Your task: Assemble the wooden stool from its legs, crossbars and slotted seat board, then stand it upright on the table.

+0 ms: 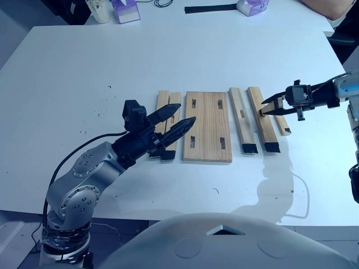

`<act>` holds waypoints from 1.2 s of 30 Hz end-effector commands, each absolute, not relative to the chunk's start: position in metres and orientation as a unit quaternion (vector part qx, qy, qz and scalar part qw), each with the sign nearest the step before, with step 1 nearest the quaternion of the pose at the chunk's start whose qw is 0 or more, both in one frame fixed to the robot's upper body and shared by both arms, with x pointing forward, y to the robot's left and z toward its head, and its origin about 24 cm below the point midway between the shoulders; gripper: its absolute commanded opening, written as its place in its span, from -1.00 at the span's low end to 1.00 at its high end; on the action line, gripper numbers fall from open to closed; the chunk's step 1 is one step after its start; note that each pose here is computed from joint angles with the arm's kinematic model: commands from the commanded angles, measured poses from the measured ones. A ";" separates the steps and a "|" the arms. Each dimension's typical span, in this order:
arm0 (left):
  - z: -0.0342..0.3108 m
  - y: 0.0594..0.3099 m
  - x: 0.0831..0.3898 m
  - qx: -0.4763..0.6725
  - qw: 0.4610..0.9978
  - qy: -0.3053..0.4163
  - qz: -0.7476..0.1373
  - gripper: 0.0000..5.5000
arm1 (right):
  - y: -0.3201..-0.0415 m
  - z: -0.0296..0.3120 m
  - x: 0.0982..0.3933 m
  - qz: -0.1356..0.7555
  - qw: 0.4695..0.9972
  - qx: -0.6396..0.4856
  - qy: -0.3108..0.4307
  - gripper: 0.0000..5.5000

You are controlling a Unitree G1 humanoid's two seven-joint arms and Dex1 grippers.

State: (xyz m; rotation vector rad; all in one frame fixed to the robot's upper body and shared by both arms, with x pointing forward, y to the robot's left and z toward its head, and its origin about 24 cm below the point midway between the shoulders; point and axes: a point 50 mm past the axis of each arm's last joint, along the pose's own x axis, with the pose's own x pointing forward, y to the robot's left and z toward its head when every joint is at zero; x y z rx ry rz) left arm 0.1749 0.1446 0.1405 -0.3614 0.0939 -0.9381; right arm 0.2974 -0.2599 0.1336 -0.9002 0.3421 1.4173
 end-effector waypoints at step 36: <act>0.149 0.149 0.184 -0.156 0.849 0.071 -0.499 0.21 | -0.258 0.083 0.261 0.625 0.704 -0.186 0.280 -0.52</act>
